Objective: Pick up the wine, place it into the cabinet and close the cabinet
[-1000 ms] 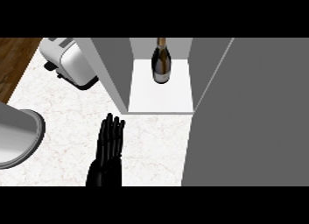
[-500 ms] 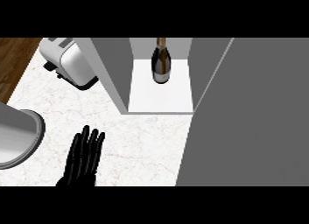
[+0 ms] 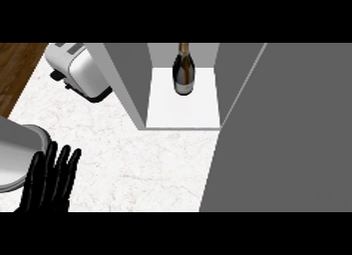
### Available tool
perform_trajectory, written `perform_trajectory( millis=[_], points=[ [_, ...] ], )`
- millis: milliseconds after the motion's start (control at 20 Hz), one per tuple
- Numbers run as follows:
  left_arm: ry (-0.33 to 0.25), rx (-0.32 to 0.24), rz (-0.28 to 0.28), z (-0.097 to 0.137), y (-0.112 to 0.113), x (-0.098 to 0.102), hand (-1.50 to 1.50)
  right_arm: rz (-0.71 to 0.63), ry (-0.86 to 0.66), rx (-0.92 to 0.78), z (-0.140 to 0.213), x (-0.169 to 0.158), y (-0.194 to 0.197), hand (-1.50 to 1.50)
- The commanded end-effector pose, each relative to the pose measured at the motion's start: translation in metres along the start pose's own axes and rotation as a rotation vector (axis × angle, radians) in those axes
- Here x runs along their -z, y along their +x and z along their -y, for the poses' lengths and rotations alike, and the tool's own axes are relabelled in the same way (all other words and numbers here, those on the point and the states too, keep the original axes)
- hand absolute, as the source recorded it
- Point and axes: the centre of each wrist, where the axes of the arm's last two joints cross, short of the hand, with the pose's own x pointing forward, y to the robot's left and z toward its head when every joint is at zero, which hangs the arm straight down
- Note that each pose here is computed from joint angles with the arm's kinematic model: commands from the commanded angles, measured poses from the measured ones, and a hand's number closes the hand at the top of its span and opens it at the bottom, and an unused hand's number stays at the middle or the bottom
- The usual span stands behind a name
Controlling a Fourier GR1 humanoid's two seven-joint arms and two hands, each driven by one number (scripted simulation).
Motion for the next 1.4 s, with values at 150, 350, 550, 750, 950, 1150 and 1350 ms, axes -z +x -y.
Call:
perform_trajectory(
  millis=[150, 350, 550, 750, 950, 1150, 1350],
  points=[
    [0.037, 0.0, 0.033, -0.035, 0.021, 0.007, -1.5, 0.034, 0.217, 0.061, -0.029, -0.025, 0.025, 1.5],
    [0.067, 0.011, 0.034, -0.045, 0.028, 0.006, -1.5, 0.056, 0.296, 0.026, -0.042, -0.02, 0.018, 1.5],
    [0.073, 0.03, 0.052, -0.082, 0.036, 0.008, -1.5, 0.07, 0.314, 0.055, -0.071, -0.009, 0.016, 1.5],
    [0.061, 0.049, 0.031, -0.093, 0.035, 0.006, -1.5, 0.065, 0.346, 0.053, -0.092, -0.003, 0.018, 1.5],
    [0.053, 0.04, 0.013, -0.097, 0.045, 0.015, -1.5, 0.07, 0.333, 0.097, -0.102, -0.008, 0.021, 1.5],
    [0.027, 0.035, 0.014, -0.112, 0.047, 0.014, -1.5, 0.093, 0.303, 0.059, -0.109, 0.007, 0.013, 1.5],
    [0.028, 0.037, 0.0, -0.116, 0.064, 0.024, -1.5, 0.12, 0.27, 0.026, -0.117, 0.015, 0.021, 1.5]
  ],
)
